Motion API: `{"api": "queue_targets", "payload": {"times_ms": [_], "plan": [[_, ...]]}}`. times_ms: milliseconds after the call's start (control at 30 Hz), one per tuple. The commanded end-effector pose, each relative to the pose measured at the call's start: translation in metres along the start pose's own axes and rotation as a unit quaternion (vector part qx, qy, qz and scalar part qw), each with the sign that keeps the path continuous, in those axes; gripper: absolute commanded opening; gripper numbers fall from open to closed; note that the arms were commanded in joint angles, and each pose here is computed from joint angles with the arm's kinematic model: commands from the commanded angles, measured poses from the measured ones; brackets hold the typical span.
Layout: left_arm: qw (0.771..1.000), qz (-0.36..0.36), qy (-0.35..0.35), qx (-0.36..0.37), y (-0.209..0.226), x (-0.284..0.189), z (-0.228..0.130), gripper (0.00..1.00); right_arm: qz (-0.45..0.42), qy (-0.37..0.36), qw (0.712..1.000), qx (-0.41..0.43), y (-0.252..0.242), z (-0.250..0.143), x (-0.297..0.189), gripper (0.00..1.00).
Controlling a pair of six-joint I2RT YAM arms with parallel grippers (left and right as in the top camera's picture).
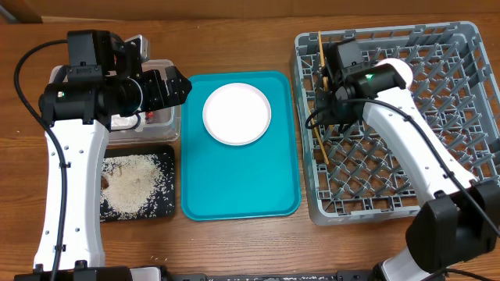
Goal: Sort waste into correct bins and load items into the dishwasher
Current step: 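Place the second chopstick into the rack's left side and release, then grasp the pink plate rim on the teal tray with the right gripper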
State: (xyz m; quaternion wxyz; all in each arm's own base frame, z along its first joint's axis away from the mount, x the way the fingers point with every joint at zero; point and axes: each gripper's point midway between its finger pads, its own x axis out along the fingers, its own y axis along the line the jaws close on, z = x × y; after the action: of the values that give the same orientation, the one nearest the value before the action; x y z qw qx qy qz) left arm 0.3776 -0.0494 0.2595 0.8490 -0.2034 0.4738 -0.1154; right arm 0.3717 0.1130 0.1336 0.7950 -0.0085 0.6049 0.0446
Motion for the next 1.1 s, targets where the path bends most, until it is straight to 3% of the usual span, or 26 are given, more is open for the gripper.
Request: {"api": "queue_targets", "payload": {"times_ms": [0,33,133,367,533,600,733,1067], "plan": [[1.000,-0.005,-0.016,0.006,-0.006,-0.008,0.007,1.00,-0.003,0.010,1.000,-0.009,0.001,-0.005,0.009,0.09],[1.000,-0.005,-0.016,0.006,-0.006,-0.008,0.007,1.00,-0.003,0.011,1.000,-0.009,0.001,-0.005,0.009,0.18],[1.000,-0.005,-0.016,0.006,-0.006,-0.008,0.007,1.00,-0.002,0.008,1.000,-0.008,0.001,-0.004,0.009,0.32],[1.000,-0.004,-0.016,0.006,-0.006,-0.008,0.007,1.00,0.012,-0.010,1.000,-0.007,0.006,0.006,0.008,0.35],[1.000,-0.006,-0.028,0.007,-0.005,-0.009,0.014,1.00,0.233,-0.055,0.970,-0.040,0.096,0.031,-0.024,0.36],[0.999,-0.002,-0.034,-0.012,0.001,-0.012,0.017,1.00,0.280,-0.078,0.955,-0.061,0.130,0.038,-0.034,0.40],[0.997,0.013,-0.048,-0.062,0.025,-0.021,0.023,1.00,0.250,-0.119,0.955,-0.110,0.173,0.039,-0.027,0.51],[0.992,0.036,-0.041,-0.110,0.054,-0.032,0.017,1.00,0.126,-0.196,0.953,-0.193,0.248,0.027,0.033,0.52]]}}
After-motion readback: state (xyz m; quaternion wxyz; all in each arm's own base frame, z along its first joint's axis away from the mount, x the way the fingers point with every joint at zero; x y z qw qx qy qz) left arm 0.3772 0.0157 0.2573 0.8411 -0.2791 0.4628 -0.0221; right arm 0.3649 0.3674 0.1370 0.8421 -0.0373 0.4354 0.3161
